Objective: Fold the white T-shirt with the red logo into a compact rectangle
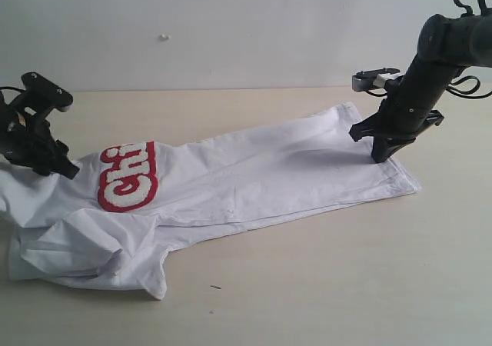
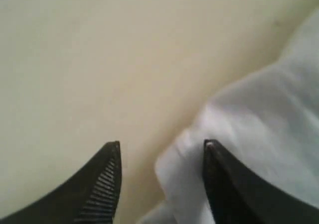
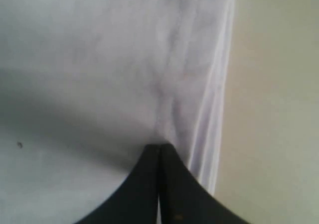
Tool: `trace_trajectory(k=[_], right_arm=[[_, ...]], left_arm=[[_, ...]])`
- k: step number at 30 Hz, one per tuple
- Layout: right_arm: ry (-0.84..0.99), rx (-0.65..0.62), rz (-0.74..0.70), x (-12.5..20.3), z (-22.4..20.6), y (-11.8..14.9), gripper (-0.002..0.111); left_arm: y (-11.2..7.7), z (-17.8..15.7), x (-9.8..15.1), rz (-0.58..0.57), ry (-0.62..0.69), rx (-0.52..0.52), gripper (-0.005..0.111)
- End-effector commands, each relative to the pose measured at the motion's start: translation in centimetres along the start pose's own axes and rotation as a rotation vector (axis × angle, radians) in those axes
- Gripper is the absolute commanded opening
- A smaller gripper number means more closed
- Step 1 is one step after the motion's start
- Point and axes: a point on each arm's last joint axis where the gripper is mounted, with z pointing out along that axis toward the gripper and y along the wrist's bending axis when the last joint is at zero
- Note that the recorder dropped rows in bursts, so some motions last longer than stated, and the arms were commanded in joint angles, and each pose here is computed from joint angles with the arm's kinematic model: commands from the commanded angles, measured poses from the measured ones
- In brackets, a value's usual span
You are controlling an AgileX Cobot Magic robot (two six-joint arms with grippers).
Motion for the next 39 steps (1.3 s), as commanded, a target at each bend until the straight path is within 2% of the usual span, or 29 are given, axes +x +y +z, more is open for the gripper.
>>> trace_trajectory(k=[1, 4, 8, 12, 16, 18, 20, 22, 23, 24, 26, 29, 33, 36, 39], right_arm=[[-0.008, 0.024, -0.015, -0.1, 0.2, -0.4, 0.000], [-0.010, 0.026, -0.016, -0.1, 0.2, -0.5, 0.000], [-0.011, 0.027, -0.024, -0.1, 0.2, -0.5, 0.000], [-0.012, 0.025, -0.023, -0.1, 0.2, -0.5, 0.000], [-0.012, 0.025, -0.023, -0.1, 0.2, -0.5, 0.000], [-0.011, 0.023, -0.022, -0.1, 0.2, -0.4, 0.000], [-0.010, 0.018, -0.019, -0.1, 0.2, -0.4, 0.000], [-0.008, 0.014, -0.017, -0.1, 0.2, -0.4, 0.000], [-0.008, 0.014, -0.017, -0.1, 0.2, -0.4, 0.000], [-0.010, 0.010, -0.014, -0.1, 0.2, -0.3, 0.000], [-0.010, 0.002, -0.009, -0.1, 0.2, -0.2, 0.000], [-0.014, -0.014, 0.002, -0.1, 0.2, -0.1, 0.000], [-0.022, -0.040, 0.020, -0.2, 0.2, 0.1, 0.000], [-0.023, -0.041, 0.021, -0.2, 0.2, 0.1, 0.000], [-0.024, -0.043, 0.022, -0.2, 0.2, 0.2, 0.000]], left_arm=[[0.1, 1.0, -1.1, 0.023, -0.161, -0.036, 0.050], [0.1, 1.3, -1.5, 0.024, -0.226, -0.046, 0.050], [0.2, 0.2, -1.8, 0.016, -0.204, -0.048, 0.050], [1.1, -3.2, -2.7, -0.039, -0.185, -0.068, 0.050], [0.9, -6.9, -3.0, -0.040, -0.074, -0.054, 0.043], [0.0, -8.3, -2.8, -0.033, -0.003, 0.032, 0.038], [-1.3, -9.6, -2.5, 0.012, 0.047, 0.183, 0.037], [-3.7, -11.2, -2.1, 0.069, 0.084, 0.473, 0.036], [-4.4, -11.6, -2.0, 0.087, 0.084, 0.559, 0.036], [-4.9, -12.0, -2.1, 0.072, 0.083, 0.616, 0.036], [-6.3, -12.1, -1.9, 0.061, 0.115, 0.654, 0.037], [-9.4, -11.9, -1.4, 0.146, 0.149, 0.656, 0.042], [-13.0, -11.4, -1.2, 0.281, 0.179, 0.532, 0.053], [-14.3, -11.6, -1.2, 0.318, 0.223, 0.438, 0.061], [-15.9, -11.9, -0.7, 0.388, 0.253, 0.409, 0.061]])
